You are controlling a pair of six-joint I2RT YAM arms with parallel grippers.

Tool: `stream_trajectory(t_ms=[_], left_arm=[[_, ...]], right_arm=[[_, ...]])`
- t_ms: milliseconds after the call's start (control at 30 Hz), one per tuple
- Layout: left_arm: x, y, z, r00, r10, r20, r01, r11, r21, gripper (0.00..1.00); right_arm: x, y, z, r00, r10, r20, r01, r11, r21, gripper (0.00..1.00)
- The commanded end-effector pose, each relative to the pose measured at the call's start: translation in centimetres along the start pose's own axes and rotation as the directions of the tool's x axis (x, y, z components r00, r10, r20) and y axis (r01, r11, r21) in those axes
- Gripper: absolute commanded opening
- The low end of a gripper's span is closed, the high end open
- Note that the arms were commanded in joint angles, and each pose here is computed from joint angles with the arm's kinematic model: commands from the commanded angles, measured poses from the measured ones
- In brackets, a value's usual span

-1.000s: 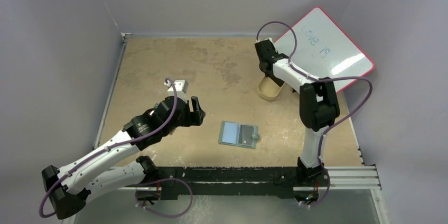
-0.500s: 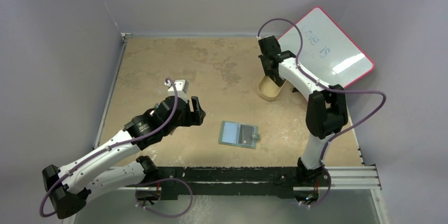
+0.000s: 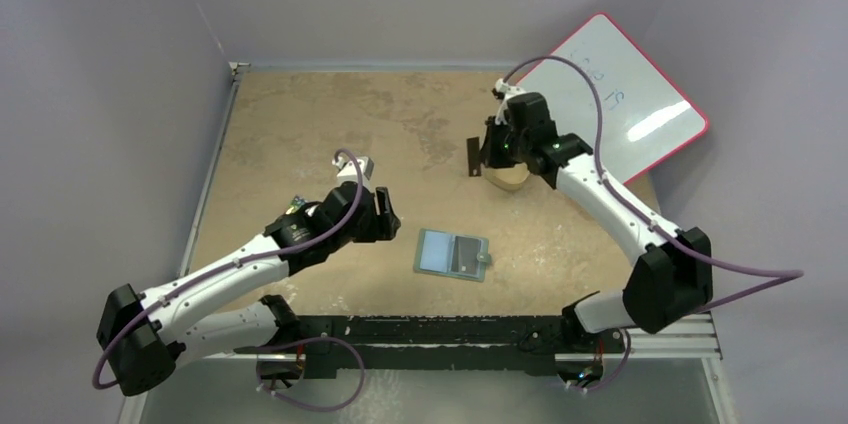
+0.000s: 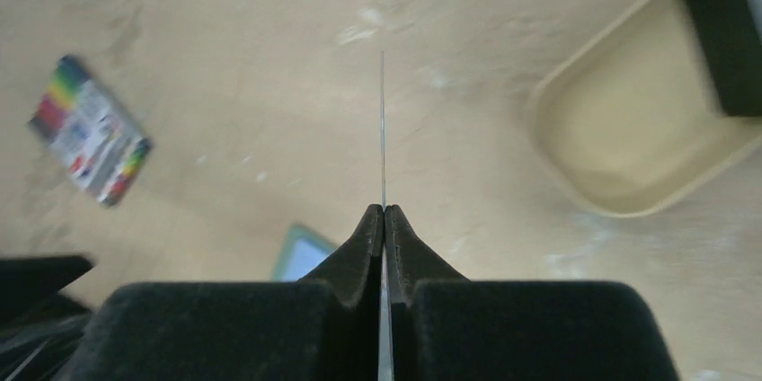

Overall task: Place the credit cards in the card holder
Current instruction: Pick up the credit card from the storage box, then insert the credit card into the card holder.

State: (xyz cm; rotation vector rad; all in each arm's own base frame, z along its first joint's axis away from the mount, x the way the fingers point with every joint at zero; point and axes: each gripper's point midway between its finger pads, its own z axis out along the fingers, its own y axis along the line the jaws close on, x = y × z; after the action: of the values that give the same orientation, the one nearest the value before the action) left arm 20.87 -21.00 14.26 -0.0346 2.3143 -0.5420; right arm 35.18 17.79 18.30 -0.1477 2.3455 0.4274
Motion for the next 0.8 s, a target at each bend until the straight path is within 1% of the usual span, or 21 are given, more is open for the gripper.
stream_trajectory(t_ms=[0,100,133,167,267,333,433,500,600,700,767], left_arm=[[0.2,-1.8,0.9,0.999,-0.05,-0.001,0.05,0.996,0.076,0.58],[0.7,-2.2,1.3,0.998,-0.066,-0.015,0.067,0.993,0.096,0.51],[0.9,-2.3,1.5,0.997,-0.07,-0.022,0.072,0.992,0.103,0.48],[1.2,-2.4,1.8,0.997,-0.075,-0.03,0.078,0.991,0.11,0.45],[2.4,-2.6,2.6,0.994,-0.094,-0.063,0.101,0.987,0.129,0.36],[3.1,-2.8,3.2,0.991,-0.104,-0.087,0.115,0.983,0.139,0.33],[4.0,-2.9,3.9,0.988,-0.11,-0.111,0.126,0.981,0.146,0.3],[4.5,-2.8,4.4,0.986,-0.113,-0.122,0.13,0.981,0.144,0.29],[5.2,-2.8,4.9,0.983,-0.122,-0.138,0.142,0.979,0.147,0.29],[5.9,-2.8,5.5,0.978,-0.131,-0.16,0.155,0.977,0.148,0.33],[6.2,-3.0,5.7,0.976,-0.133,-0.173,0.161,0.974,0.158,0.34]], right_arm=[[4.1,8.8,-0.8,0.991,0.119,-0.068,-0.134,0.949,-0.285,0.0],[6.5,10.9,-1.1,0.973,0.194,-0.122,-0.226,0.904,-0.363,0.0],[8.5,11.0,-0.8,0.965,0.211,-0.157,-0.255,0.895,-0.365,0.0],[9.4,11.2,-0.8,0.958,0.233,-0.17,-0.281,0.883,-0.375,0.0],[11.4,11.4,-0.9,0.943,0.268,-0.199,-0.326,0.866,-0.379,0.0],[12.6,11.2,-0.9,0.937,0.268,-0.221,-0.335,0.868,-0.367,0.0],[14.6,10.5,-1.1,0.928,0.254,-0.271,-0.336,0.886,-0.319,0.0],[15.3,9.5,-1.3,0.925,0.265,-0.271,-0.339,0.9,-0.274,0.0],[16.3,8.6,-1.6,0.92,0.286,-0.267,-0.353,0.902,-0.249,0.0],[17.5,7.8,-1.5,0.916,0.286,-0.281,-0.352,0.91,-0.22,0.0],[18.8,7.4,-1.6,0.905,0.282,-0.317,-0.355,0.912,-0.203,0.0]])
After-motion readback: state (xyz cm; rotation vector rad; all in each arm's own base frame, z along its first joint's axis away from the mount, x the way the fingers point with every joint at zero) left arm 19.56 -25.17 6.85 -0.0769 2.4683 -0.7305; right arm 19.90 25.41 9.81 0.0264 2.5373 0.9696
